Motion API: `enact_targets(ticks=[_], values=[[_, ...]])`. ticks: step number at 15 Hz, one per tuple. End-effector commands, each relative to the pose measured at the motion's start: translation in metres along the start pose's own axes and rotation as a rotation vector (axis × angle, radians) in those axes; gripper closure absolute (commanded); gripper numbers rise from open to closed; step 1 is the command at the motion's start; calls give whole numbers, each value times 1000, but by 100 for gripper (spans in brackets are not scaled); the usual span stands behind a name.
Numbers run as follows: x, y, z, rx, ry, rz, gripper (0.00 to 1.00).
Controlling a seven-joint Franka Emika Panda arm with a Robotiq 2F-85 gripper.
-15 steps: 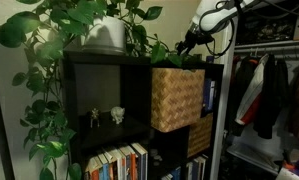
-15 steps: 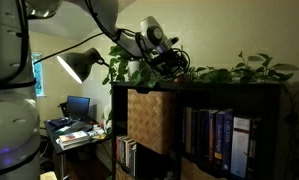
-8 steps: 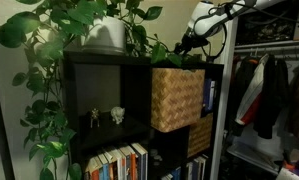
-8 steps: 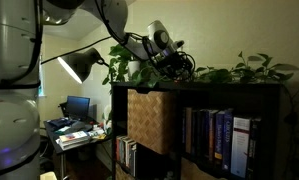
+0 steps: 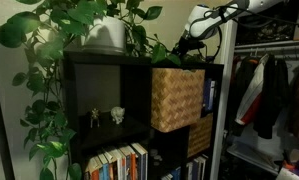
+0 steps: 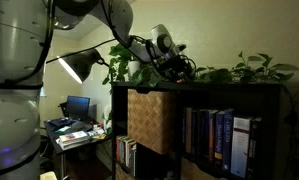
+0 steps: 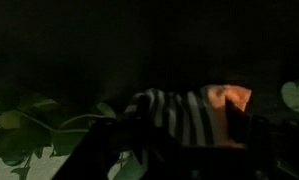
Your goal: Pull out the topmost basket, pick up the socks from the top of the shelf and place them in the basket, push the basket backwards
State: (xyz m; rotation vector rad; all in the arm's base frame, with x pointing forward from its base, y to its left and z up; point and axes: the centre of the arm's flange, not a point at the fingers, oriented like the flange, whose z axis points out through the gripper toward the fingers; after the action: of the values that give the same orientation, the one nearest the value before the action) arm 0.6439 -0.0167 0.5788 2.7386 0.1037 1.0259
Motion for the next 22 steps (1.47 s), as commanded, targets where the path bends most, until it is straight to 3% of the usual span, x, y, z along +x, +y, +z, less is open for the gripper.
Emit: enact_targets(ticks=[1, 6, 12, 22], values=[[3, -1, 5, 9, -5, -8, 60], [-7, 1, -1, -20, -22, -11, 91], [-25, 6, -21, -23, -47, -9, 93], [-79, -16, -93, -53, -209, -68, 92]])
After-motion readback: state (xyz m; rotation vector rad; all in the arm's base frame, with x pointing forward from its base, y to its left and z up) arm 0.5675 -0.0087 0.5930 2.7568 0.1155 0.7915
